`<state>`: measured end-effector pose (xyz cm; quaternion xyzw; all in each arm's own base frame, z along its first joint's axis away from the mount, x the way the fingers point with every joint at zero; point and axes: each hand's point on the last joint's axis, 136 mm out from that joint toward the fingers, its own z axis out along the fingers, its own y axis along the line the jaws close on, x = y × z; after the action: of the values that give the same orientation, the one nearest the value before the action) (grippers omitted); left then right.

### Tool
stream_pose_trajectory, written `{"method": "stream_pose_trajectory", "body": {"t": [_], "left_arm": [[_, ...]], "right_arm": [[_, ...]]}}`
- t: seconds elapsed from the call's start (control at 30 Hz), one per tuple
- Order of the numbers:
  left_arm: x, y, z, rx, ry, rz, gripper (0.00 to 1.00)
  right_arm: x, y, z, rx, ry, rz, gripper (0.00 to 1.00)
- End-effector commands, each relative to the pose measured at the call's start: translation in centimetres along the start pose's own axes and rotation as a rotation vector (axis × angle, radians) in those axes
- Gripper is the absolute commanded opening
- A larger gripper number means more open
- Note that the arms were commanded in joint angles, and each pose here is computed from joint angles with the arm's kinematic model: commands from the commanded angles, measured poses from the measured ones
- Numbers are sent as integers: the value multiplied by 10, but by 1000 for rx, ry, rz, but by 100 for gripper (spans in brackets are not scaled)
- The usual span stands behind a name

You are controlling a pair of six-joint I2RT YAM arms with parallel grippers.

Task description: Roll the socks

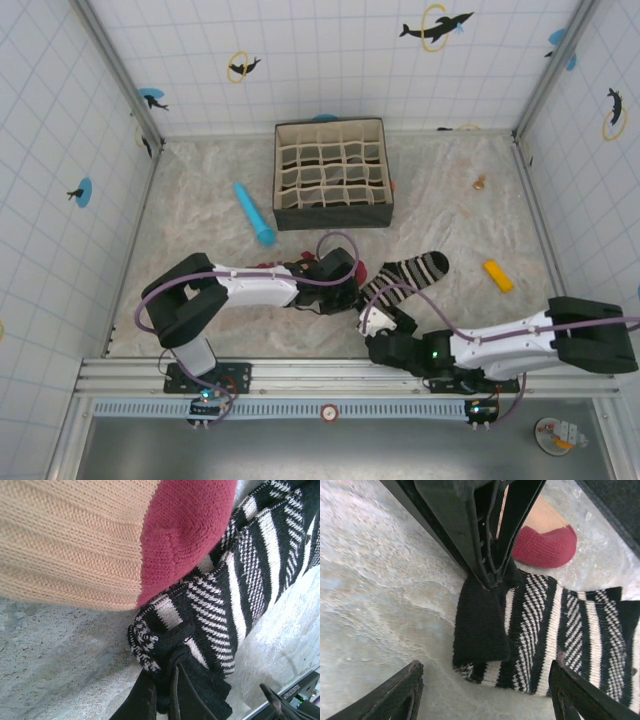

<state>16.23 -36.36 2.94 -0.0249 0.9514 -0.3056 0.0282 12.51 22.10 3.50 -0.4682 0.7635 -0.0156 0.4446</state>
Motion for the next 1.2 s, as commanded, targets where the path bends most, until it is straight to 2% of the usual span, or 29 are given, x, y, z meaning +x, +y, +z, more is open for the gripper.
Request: {"method": "stream_pose_trajectory", "body": {"t": [0.0,0.2,0.37,0.57,0.73,0.83,0.97,1.07,1.1,1.13,1.17], "left_arm": [[3,3,-6,-6,21,10,0],[4,2,-6,2,30,10,0],[5,-1,-7,16,36,10,0],[5,1,-7,22,30,3,0],[5,3,-7,20,25,-3,0],[3,4,-9,26,7,-14,0],[-1,2,-14,48,-19,-29,18],[-5,-4,-18,82,-45,-38,24],[-7,-7,-20,94,-54,-39,30],[-8,-10,-22,102,-61,-41,44],[-10,-11,-23,109,-69,-43,52]], "right_arm": [[-34,-7,-1,93,-113,-23,67],[-36,-1,6,104,-125,-97,65],[-27,2,14,96,-88,-123,61],[-11,2,22,83,-41,-101,40],[-3,7,25,33,-21,-61,2],[1,8,25,5,-13,-31,0],[8,9,24,-33,-3,33,0],[13,9,22,-65,-5,98,0],[15,8,22,-73,-9,126,0],[17,8,21,-85,-12,154,0],[18,7,20,-96,-16,185,0]]}}
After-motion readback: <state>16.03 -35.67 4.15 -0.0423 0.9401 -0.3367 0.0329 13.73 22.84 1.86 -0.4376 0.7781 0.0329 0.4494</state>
